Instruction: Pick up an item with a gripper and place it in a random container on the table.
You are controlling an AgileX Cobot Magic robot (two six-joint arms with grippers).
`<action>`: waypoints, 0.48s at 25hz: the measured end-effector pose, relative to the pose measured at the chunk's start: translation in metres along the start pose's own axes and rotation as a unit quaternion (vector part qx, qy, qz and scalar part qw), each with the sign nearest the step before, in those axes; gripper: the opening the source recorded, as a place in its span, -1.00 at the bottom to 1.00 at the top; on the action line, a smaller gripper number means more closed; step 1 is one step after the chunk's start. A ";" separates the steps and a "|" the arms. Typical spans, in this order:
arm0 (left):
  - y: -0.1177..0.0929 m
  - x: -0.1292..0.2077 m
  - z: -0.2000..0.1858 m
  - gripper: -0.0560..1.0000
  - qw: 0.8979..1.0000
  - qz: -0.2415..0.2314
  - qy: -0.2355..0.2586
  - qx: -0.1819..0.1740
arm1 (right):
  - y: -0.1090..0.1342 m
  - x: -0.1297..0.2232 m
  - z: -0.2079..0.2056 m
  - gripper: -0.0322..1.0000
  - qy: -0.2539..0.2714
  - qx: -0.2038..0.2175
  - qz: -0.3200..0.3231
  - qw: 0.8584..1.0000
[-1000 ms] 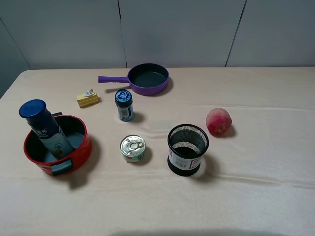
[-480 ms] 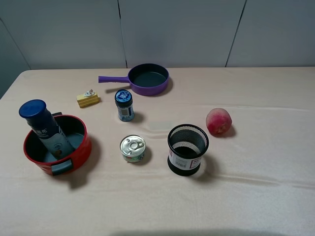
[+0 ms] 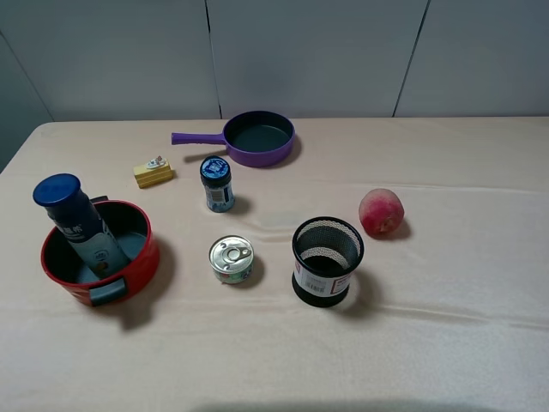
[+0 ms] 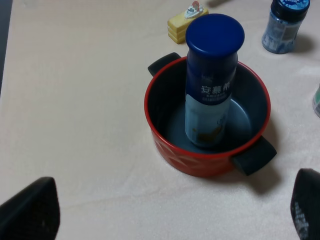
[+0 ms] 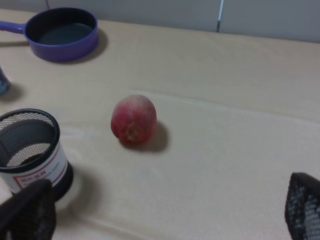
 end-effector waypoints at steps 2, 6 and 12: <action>0.000 0.000 0.000 0.86 1.000 0.000 0.000 0.000 | 0.000 0.000 0.000 0.41 0.000 0.000 0.000 1.000; 0.000 0.000 0.000 0.86 1.000 0.000 0.000 0.000 | 0.000 0.000 0.000 0.41 0.000 0.000 0.000 1.000; 0.000 0.000 0.000 0.86 1.000 0.000 0.000 0.000 | 0.000 0.000 0.000 0.41 0.000 0.000 0.000 1.000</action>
Point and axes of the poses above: a point on each arm's last joint axis where the gripper is mounted, z pointing out along that axis toward the gripper, y along the wrist's bending axis when the last joint is at zero, x = y × z, the point moved 6 cm from there along z, pointing out along that axis toward the gripper, and after that the axes turned 14 degrees about z, right-handed, at the moved point
